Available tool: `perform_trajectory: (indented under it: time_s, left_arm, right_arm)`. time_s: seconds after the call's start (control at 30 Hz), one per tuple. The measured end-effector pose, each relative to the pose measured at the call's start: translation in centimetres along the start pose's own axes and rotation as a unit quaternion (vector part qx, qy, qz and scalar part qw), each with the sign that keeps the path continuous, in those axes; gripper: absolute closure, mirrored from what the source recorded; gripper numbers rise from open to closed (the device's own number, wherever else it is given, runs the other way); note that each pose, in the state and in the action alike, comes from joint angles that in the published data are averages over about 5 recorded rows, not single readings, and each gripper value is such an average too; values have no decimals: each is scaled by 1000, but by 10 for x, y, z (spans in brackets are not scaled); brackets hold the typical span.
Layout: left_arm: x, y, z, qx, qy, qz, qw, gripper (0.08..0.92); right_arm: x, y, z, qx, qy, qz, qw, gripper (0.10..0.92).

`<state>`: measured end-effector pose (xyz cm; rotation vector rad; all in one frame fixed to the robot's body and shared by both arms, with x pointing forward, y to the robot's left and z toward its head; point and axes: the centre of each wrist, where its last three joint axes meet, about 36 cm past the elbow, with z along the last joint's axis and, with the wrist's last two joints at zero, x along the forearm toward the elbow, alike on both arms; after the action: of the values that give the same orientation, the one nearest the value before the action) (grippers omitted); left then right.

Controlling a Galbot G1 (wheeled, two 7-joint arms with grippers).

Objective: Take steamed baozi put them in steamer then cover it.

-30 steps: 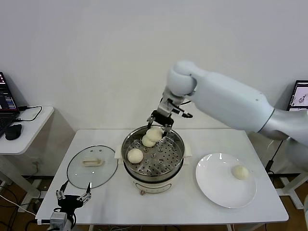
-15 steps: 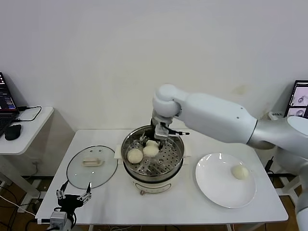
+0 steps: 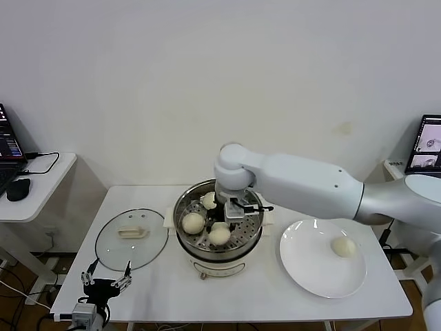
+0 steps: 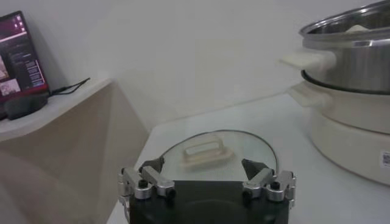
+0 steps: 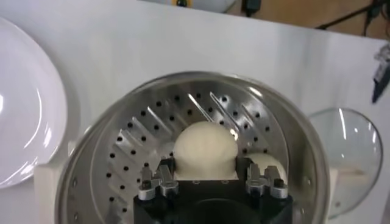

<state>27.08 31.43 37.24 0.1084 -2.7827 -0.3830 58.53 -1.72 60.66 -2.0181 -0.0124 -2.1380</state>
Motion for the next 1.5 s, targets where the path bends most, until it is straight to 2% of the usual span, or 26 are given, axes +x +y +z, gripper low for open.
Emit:
perform_trajectory:
  time_s: [0.23, 0.33, 0.5, 0.6, 0.83, 1.03, 1.13, 1.23, 1.5]
  left_arm:
    - [0, 1, 0, -1, 1, 0, 1000, 177]
    - [0, 1, 0, 0, 0, 0, 1000, 177]
    - [-1, 1, 0, 0, 0, 0, 1000, 177]
    - [-1, 0, 0, 1, -1, 1, 1000, 177]
    - [-4, 0, -4, 2, -2, 4, 1000, 177]
    - [-4, -1, -4, -1, -2, 11, 1000, 177]
    - [-4, -1, -4, -3, -2, 15, 1000, 177]
    - [-4, -2, -4, -4, -1, 19, 1000, 177]
    - [-4, -7, -6, -5, 0, 30, 1000, 177]
  right_arm:
    - [-8, -5, 0, 7, 4, -4, 1000, 420]
    - [-7, -6, 1, 5, 8, -2, 1000, 395]
    - [-1, -6, 4, -5, 14, 5, 1000, 264]
    - [6, -5, 5, -13, 19, 9, 1000, 213]
    - [36, 8, 9, -48, 33, 26, 998, 200]
    - [81, 50, 21, -148, 46, 53, 987, 200]
    - [101, 82, 26, -233, 46, 72, 969, 200]
    - [116, 118, 29, -331, 43, 87, 939, 200]
    - [127, 230, 23, -571, 35, 112, 813, 200]
